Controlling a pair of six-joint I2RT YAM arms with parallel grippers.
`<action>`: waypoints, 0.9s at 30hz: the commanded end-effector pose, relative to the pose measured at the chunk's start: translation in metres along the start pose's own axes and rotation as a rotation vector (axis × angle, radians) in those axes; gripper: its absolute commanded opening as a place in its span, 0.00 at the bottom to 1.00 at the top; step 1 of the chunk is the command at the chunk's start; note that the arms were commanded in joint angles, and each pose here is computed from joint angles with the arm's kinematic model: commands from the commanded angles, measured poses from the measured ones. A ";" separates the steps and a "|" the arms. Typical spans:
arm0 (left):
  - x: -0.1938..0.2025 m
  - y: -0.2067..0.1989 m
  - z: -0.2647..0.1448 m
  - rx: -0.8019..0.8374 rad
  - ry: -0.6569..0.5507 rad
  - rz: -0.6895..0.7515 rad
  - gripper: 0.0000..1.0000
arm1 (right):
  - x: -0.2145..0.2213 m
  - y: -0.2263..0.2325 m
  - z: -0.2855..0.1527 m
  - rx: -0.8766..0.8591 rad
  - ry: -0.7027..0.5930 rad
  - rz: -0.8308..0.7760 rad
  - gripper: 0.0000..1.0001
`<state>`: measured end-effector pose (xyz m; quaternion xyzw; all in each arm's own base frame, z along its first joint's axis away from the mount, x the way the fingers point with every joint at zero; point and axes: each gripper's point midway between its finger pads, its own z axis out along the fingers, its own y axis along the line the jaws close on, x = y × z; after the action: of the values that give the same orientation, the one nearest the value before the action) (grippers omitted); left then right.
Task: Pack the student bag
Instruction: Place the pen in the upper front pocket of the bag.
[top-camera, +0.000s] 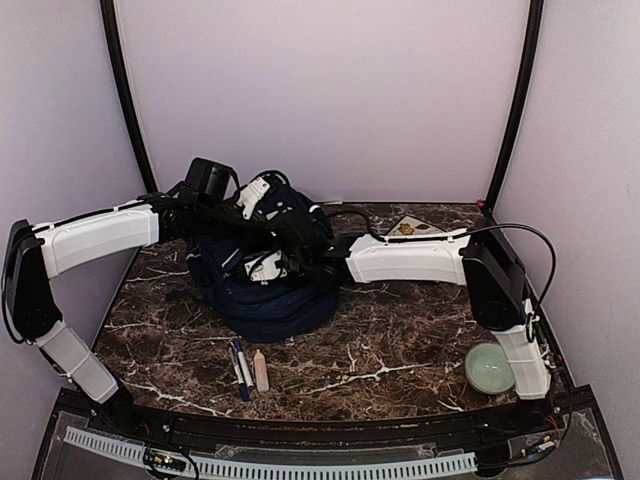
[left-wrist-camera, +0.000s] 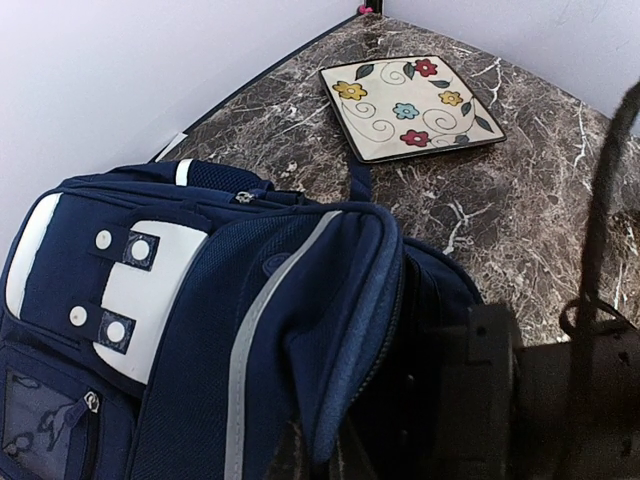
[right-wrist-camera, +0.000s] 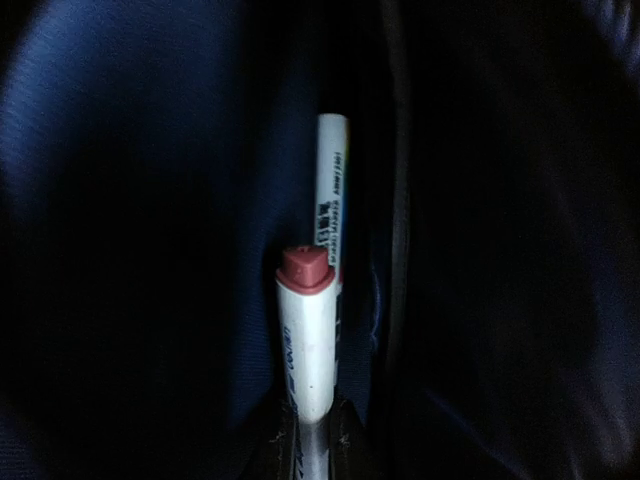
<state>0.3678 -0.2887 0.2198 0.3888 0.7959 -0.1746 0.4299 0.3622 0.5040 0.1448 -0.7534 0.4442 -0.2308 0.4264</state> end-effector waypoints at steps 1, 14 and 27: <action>-0.049 -0.008 -0.025 0.038 -0.171 0.021 0.00 | 0.013 -0.009 0.026 0.096 0.001 0.052 0.03; -0.049 -0.007 -0.025 0.033 -0.168 0.023 0.00 | 0.012 -0.032 -0.015 0.138 -0.065 0.132 0.36; -0.047 -0.005 -0.025 0.019 -0.161 0.028 0.00 | -0.015 0.004 -0.081 -0.215 -0.169 0.276 0.37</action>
<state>0.3666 -0.2889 0.2211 0.3876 0.7956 -0.1822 0.4284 0.3383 0.4786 0.1775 -0.7322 0.5005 -0.1457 0.4384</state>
